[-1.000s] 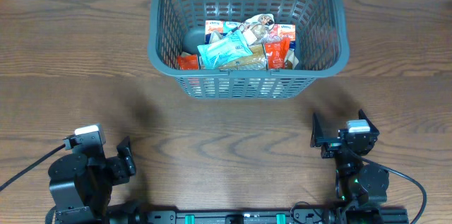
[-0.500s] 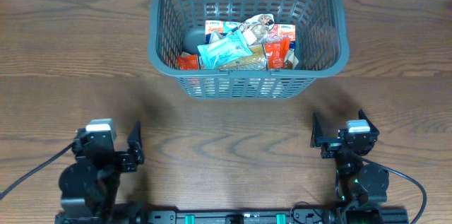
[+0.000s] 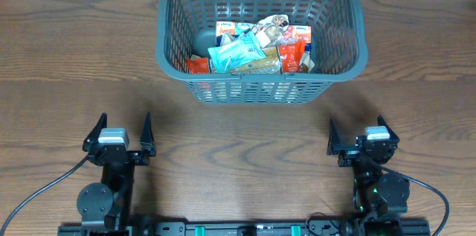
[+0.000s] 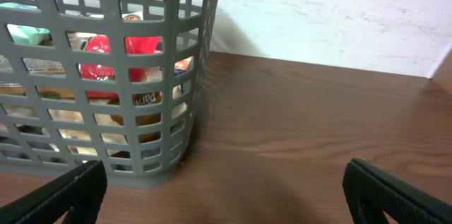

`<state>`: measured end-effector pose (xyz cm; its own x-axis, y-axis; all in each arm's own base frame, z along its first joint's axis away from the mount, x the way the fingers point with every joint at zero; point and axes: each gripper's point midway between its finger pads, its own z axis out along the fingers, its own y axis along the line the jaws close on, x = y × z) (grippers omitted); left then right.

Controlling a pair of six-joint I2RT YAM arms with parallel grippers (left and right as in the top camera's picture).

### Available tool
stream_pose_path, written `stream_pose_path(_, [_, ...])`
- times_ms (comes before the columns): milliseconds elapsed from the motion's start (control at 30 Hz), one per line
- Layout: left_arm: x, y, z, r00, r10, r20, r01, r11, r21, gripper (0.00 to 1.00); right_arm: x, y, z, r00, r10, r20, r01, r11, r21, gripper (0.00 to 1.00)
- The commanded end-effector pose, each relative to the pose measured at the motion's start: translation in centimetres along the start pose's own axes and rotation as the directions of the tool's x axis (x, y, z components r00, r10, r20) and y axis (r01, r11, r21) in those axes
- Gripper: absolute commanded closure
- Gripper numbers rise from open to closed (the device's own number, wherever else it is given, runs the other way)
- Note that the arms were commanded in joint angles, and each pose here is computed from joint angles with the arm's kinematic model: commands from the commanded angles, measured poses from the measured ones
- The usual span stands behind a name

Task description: Pack container

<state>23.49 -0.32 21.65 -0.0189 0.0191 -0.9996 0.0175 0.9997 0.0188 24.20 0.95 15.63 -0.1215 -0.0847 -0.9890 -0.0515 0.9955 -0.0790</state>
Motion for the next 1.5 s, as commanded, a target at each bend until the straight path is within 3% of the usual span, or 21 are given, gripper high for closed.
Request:
stream_pose_path(0, [0.5, -0.3, 0.2, 0.999, 0.02, 0.025, -0.02, 1.0, 0.01, 0.19, 0.3, -0.2, 0.0, 1.0, -0.002, -0.003, 0.002, 1.0, 0.007, 0.01])
stream_pose_path(433, [3.7, -0.5, 1.0, 1.0, 0.018, 0.0, -0.018, 1.0, 0.016, 0.19, 0.3, -0.2, 0.0, 1.0, -0.002, -0.003, 0.002, 1.0, 0.007, 0.01])
stream_pose_path(867, [8.0, 0.0, 1.0, 0.99, -0.042, -0.134, 0.04, 0.999, -0.023, 0.19, 0.3, -0.2, 0.0, 1.0, -0.002, -0.003, 0.002, 1.0, 0.007, 0.01])
stream_pose_path(1467, [8.0, 0.8, 1.0, 0.99, -0.043, -0.134, 0.035, 0.997, -0.066, 0.19, 0.3, -0.2, 0.0, 1.0, -0.002, -0.003, 0.002, 1.0, 0.007, 0.01])
